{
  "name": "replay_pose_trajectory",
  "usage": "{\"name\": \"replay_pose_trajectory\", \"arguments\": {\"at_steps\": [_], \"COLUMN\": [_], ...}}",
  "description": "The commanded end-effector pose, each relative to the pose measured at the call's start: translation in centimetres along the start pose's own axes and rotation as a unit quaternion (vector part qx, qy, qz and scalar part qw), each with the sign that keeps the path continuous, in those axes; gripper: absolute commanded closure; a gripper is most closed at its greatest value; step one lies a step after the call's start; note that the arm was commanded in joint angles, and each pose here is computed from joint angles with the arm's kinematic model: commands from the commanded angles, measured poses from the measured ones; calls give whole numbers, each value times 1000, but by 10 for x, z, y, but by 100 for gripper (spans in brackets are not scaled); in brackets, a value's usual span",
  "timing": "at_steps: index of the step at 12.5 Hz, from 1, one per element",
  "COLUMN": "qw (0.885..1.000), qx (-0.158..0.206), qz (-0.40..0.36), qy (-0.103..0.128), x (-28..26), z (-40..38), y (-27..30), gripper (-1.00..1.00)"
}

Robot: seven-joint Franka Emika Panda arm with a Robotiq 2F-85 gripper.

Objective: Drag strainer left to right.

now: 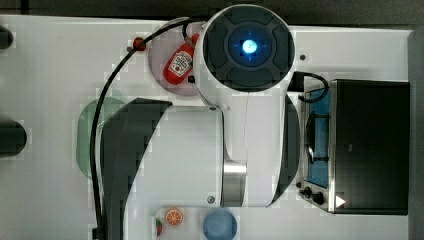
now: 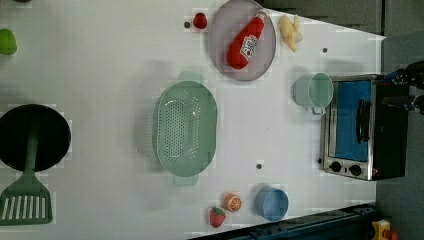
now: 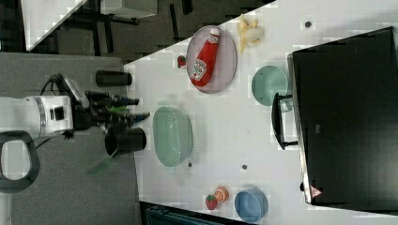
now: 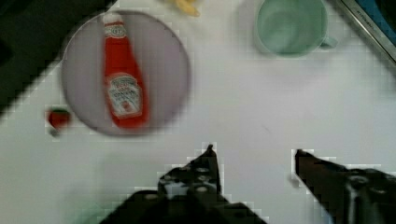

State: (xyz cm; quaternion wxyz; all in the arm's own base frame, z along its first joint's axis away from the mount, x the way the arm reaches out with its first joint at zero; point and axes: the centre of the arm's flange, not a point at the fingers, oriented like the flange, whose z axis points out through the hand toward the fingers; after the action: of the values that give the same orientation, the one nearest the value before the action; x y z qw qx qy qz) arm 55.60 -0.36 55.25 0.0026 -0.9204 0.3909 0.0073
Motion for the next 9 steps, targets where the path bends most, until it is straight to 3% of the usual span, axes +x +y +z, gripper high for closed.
{"name": "replay_pose_trajectory", "arguments": {"at_steps": [1, 3, 7, 9], "qw": [996, 997, 1000, 1000], "qx": [0, 5, 3, -13], "qz": [83, 71, -10, -4], "qy": [18, 19, 5, 5], "x": [-34, -43, -118, -163], "z": [-89, -89, -78, -63], "y": [79, 68, -5, -41], "gripper": [-60, -99, -100, -100]}}
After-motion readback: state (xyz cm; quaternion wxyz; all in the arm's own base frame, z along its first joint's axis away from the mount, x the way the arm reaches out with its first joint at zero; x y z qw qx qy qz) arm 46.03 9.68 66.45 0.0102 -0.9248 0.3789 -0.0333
